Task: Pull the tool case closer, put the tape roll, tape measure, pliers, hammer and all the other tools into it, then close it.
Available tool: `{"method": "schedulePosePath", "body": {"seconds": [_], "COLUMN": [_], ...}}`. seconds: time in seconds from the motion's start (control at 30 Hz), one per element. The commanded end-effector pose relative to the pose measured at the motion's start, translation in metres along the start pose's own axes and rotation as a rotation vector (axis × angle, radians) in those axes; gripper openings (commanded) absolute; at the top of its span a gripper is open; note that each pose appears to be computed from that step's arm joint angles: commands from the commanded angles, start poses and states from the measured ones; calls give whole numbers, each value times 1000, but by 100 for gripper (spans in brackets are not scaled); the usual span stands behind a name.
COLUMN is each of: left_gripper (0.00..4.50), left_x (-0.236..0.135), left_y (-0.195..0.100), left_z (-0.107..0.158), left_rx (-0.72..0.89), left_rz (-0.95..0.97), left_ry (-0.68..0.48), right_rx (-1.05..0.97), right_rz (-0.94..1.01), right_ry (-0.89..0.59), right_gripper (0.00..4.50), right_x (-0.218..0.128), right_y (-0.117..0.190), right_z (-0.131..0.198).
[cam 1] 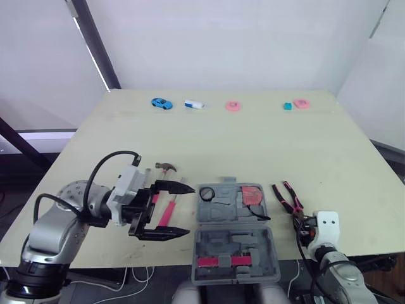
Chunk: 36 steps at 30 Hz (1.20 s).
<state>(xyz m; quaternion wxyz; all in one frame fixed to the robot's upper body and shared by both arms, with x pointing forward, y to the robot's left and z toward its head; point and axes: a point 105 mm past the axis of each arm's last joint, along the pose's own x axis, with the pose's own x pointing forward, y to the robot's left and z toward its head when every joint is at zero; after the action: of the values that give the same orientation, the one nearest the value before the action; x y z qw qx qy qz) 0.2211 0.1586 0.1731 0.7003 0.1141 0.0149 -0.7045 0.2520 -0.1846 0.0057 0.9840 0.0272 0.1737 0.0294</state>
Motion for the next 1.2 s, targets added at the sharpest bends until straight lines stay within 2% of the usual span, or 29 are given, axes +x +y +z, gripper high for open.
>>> {"method": "schedulePosePath", "body": {"seconds": [0.03,0.37,0.63,0.87,1.2], "left_gripper": [450,450,450,450,450], "left_x": [0,-2,-5,-14,-33], "left_y": [-1,0,2,7,11], "left_z": [3,0,-2,-4,-10], "left_rx": [28,28,32,34,30], "left_rz": [-9,9,39,84,136], "left_ry": [-1,1,0,12,67], "right_rx": [-6,-88,-200,-446,-733], "right_rz": [30,65,125,401,861], "right_ry": [21,11,-63,-120,38], "right_gripper": [97,97,97,97,97], "right_x": [0,2,-6,-21,-31], "right_y": [4,-2,-15,-24,19], "right_z": [-7,-7,15,74,114]}}
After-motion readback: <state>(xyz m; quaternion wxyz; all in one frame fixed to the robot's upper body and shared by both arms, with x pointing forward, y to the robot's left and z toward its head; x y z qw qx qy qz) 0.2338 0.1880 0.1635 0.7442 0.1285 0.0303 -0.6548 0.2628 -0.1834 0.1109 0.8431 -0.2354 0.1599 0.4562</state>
